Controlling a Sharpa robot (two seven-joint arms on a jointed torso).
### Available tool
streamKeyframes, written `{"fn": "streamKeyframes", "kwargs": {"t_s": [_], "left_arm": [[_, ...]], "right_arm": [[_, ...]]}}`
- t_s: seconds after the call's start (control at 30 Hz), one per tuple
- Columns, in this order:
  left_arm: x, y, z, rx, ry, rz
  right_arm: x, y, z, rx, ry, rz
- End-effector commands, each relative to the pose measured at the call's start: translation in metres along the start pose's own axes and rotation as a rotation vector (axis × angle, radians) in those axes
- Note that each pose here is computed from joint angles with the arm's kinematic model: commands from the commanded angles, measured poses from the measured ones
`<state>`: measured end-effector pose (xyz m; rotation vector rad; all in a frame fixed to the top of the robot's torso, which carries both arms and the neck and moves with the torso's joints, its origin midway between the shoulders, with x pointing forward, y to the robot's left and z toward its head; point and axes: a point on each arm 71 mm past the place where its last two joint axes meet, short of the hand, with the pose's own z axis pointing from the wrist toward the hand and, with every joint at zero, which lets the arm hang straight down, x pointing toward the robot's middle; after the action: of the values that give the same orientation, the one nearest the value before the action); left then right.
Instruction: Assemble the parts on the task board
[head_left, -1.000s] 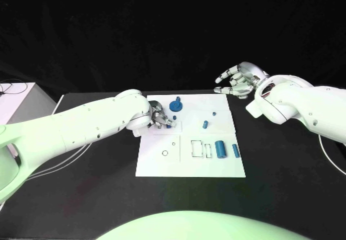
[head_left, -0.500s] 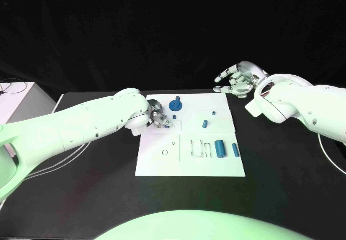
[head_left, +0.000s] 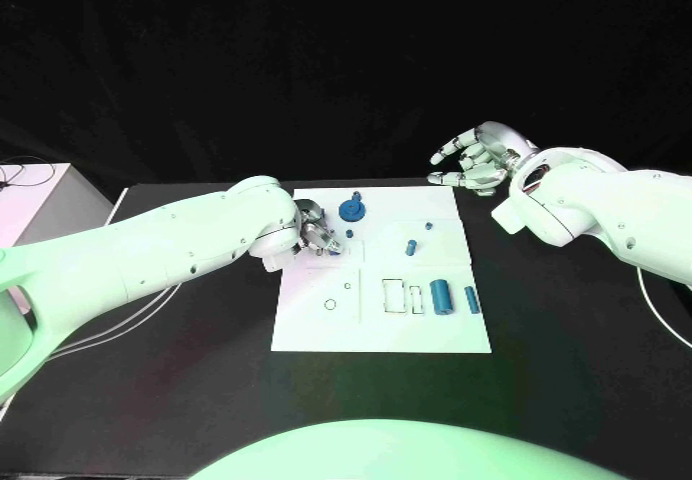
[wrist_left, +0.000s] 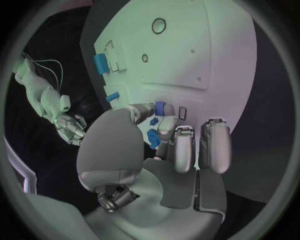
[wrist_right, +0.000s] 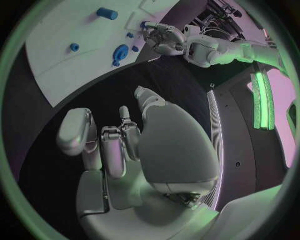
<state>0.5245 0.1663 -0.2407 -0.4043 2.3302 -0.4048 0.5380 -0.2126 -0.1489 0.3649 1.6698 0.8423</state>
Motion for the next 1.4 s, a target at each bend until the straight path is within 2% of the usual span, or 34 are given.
{"fn": "streamKeyframes", "kwargs": {"t_s": [0.03, 0.27, 0.5, 0.67, 0.93, 1.23, 1.4], "left_arm": [[0.0044, -0.0039, -0.0010, 0.032, 0.033, -0.031], [0.0002, -0.0030, -0.0058, 0.042, 0.075, -0.070], [-0.0129, -0.0026, -0.0121, 0.038, 0.168, -0.079], [-0.0231, -0.0070, -0.0139, 0.033, 0.197, -0.047], [-0.0307, -0.0159, -0.0098, 0.013, 0.252, 0.058], [-0.0386, -0.0283, -0.0017, -0.020, 0.198, 0.124], [-0.0396, -0.0334, 0.0010, -0.035, 0.192, 0.172]], "right_arm": [[0.001, 0.001, 0.000, -0.009, 0.015, -0.008], [0.001, 0.001, 0.000, -0.008, 0.016, -0.008], [0.001, 0.001, 0.001, -0.006, 0.017, -0.009], [0.002, 0.001, 0.002, -0.006, 0.019, -0.009], [0.003, 0.002, 0.003, -0.008, 0.023, -0.009], [0.005, 0.004, 0.004, -0.010, 0.027, -0.009], [0.006, 0.005, 0.004, -0.011, 0.028, -0.009]]}}
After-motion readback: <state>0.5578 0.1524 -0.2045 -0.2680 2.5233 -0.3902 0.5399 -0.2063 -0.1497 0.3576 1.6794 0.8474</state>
